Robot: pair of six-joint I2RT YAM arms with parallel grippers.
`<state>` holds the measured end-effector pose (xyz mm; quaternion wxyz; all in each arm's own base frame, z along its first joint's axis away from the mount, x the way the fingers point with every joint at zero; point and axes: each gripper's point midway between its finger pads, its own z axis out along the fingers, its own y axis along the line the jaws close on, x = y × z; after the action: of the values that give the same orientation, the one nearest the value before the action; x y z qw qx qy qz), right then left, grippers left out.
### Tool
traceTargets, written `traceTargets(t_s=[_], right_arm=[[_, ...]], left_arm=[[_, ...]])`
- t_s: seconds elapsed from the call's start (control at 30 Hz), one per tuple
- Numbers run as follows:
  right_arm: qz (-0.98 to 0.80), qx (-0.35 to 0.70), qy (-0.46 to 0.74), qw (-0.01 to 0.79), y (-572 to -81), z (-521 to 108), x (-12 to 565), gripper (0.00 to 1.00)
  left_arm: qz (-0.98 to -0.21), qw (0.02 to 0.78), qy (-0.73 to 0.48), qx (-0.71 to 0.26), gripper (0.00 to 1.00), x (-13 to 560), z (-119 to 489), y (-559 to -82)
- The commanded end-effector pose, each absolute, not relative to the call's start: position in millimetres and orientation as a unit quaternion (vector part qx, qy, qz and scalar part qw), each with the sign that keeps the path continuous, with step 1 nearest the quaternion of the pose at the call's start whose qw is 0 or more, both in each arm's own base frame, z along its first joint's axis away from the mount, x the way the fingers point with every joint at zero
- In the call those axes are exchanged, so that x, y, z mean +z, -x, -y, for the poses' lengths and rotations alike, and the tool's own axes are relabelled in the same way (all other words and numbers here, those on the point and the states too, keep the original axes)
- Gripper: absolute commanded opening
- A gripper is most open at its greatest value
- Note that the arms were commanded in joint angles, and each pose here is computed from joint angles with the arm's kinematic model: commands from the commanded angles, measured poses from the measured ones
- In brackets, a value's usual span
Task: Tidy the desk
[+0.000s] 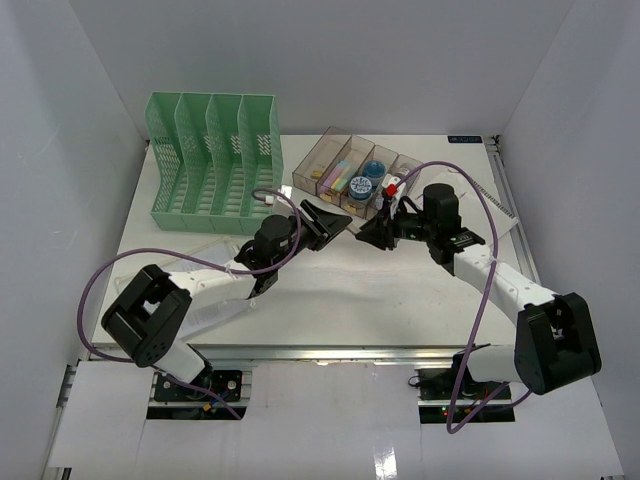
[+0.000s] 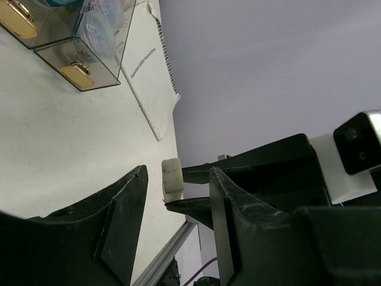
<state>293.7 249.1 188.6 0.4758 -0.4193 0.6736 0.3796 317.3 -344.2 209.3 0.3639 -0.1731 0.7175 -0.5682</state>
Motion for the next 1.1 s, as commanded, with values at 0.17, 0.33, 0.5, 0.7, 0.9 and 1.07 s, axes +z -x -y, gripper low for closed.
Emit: traceTargets(t_s=[0.17, 0.33, 0.5, 0.7, 0.9, 1.07], right_arm=[[-0.647, 0.382, 0.427, 0.503, -293.0, -250.3, 207.3, 0.11], [-0.647, 0.381, 0.428, 0.503, -293.0, -249.7, 206.4, 0.11], [-0.647, 0.380, 0.430, 0.502, -292.5, -249.5, 204.4, 0.12], [-0.647, 0.378, 0.431, 0.503, -292.8, -249.0, 203.1, 0.30], [-0.650, 0.360, 0.434, 0.509, -296.8, -242.8, 203.5, 0.89], [-0.655, 0.343, 0.427, 0.521, -305.2, -224.3, 209.3, 0.90]], left_arm=[[-0.719, 0.363, 0.167, -0.569, 0.50, 210.0, 363.0, -321.1], [-0.718, 0.366, 0.158, -0.570, 0.38, 210.7, 368.8, -322.4], [-0.718, 0.370, 0.152, -0.569, 0.28, 211.0, 370.1, -321.9], [-0.718, 0.386, 0.156, -0.558, 0.08, 208.3, 364.3, -324.8], [-0.744, 0.425, 0.132, -0.498, 0.00, 197.2, 348.5, -333.2], [-0.772, 0.458, 0.098, -0.429, 0.00, 194.9, 316.7, -367.7]])
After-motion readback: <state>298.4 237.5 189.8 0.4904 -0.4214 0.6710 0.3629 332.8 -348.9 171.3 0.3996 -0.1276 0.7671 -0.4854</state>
